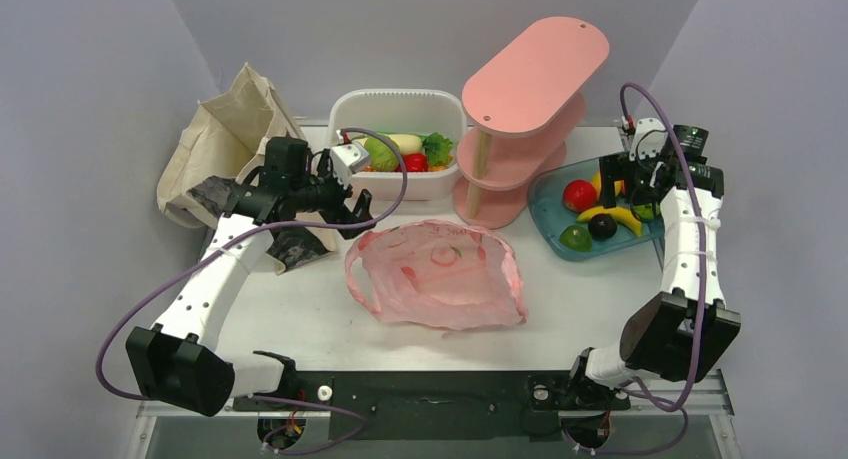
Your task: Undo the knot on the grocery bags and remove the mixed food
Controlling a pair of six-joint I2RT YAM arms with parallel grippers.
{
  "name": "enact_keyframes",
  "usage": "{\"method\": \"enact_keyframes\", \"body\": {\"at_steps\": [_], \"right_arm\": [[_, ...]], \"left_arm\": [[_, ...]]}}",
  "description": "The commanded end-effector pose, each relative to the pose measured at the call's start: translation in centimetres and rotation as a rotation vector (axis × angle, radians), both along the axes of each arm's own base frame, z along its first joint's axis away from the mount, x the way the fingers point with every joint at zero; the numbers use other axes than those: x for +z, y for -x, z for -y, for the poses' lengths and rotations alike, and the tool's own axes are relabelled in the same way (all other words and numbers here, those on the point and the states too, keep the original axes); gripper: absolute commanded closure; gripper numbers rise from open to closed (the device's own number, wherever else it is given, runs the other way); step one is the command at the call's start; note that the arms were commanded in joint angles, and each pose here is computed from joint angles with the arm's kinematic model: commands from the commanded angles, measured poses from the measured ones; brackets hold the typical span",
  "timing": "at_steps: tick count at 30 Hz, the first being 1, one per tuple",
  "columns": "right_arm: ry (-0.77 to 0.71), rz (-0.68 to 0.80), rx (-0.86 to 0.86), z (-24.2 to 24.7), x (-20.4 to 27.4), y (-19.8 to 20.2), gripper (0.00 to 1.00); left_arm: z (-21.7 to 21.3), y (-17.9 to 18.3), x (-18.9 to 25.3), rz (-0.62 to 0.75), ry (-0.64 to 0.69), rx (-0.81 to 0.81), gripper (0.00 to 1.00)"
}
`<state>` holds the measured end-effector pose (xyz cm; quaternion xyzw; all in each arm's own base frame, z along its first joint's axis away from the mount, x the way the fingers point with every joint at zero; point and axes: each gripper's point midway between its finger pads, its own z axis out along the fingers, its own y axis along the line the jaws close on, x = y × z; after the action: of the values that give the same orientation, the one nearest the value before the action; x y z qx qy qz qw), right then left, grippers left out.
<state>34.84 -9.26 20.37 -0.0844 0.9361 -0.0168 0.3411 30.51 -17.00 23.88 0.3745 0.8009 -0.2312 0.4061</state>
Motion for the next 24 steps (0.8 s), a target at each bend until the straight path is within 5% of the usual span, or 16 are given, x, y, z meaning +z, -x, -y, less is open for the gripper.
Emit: {"method": "enact_keyframes", "body": {"at_steps": [1, 7, 13, 18, 24], "right_arm": [[-0.039, 0.111, 0.160, -3.8, 5.6, 0.8, 0.10], [-0.147, 0.191, 0.407, -13.3, 9.9, 2.4, 0.09], [-0.155, 0.255, 0.586, -19.3, 11.7, 4.1, 0.09], [-0.182, 0.281, 0.688, -22.8, 13.1, 5.4, 0.09], [-0.217, 0.288, 0.797, -26.3, 14.0, 7.1, 0.08]], "left_arm": [[0.7, -0.5, 3.3, 0.107, 0.066, -0.020, 0.03], [-2.2, -4.6, 11.0, 0.219, 0.165, 0.222, 0.03], [-12.0, -7.6, 17.6, 0.348, 0.195, 0.520, 0.03], [-19.8, -6.9, 16.1, 0.270, 0.159, 0.662, 0.03], [-23.9, -5.3, 12.2, 0.146, 0.115, 0.697, 0.03]]}}
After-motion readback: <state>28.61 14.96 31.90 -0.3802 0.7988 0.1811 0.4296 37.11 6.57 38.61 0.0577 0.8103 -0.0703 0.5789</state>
